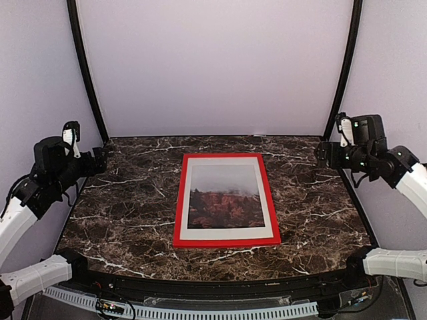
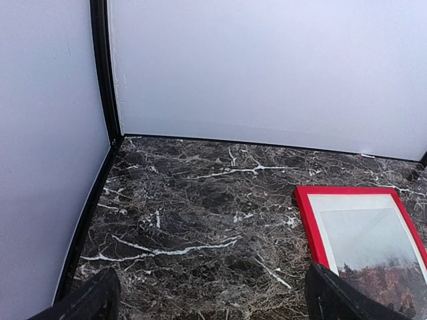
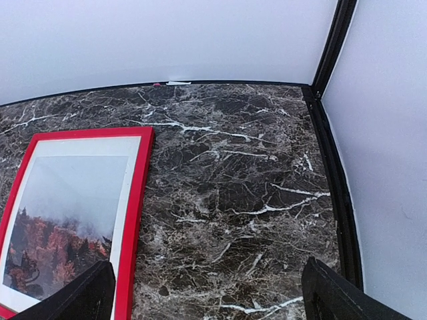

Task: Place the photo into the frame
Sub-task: Reset both arms

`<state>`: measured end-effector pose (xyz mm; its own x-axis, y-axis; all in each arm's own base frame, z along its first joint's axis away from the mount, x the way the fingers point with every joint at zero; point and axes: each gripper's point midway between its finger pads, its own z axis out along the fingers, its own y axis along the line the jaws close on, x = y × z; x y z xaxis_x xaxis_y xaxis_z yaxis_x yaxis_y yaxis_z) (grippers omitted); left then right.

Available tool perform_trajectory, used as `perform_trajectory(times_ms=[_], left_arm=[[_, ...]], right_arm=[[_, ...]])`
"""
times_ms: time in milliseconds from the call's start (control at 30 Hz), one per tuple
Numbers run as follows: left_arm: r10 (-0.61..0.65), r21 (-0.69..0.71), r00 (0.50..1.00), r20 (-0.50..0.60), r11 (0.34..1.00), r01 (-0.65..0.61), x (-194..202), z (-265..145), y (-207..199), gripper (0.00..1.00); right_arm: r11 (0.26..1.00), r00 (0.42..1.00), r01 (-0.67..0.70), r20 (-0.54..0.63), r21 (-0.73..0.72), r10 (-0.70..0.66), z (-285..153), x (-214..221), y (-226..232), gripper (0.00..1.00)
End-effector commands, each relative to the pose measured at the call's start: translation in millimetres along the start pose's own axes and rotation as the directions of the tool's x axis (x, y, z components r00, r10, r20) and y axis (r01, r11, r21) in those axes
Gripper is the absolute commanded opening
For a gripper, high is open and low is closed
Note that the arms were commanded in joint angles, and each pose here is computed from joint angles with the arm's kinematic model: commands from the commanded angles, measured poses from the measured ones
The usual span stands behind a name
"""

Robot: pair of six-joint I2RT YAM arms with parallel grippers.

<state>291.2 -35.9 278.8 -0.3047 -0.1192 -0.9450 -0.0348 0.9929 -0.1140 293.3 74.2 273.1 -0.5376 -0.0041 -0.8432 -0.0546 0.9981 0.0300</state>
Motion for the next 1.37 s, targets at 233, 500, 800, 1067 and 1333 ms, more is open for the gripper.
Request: perform_trajectory(times_ms=[233, 500, 800, 1067, 1333], left_arm=[[0.044, 0.074, 0.997, 0.068, 0.996, -0.049, -3, -9, -9, 0.99], [0.047, 0.111, 0.998, 0.032, 0.993, -0.051, 5, -4, -16, 0.99], [0.044, 0.132, 0.999, 0.018, 0.990, -0.047, 8, -1, -20, 0.99], [0.046, 0.140, 0.999, 0.009, 0.989, -0.047, 9, 0, -22, 0.99], [0.045, 0.144, 0.999, 0.006, 0.988, -0.045, 10, 0, -22, 0.99]], right_arm=[[1.000, 0.994, 0.003, 0.112, -0.017, -0.002, -6, -11, 0, 0.99], [1.000, 0.994, 0.006, 0.111, -0.009, -0.005, -2, -5, -2, 0.99], [1.000, 0.993, 0.004, 0.117, -0.015, -0.002, -1, -2, -1, 0.99], [1.000, 0.994, -0.002, 0.108, -0.023, 0.005, 2, 1, 0, 0.99], [0.999, 0.994, -0.004, 0.107, -0.034, 0.008, 2, 3, 2, 0.99]])
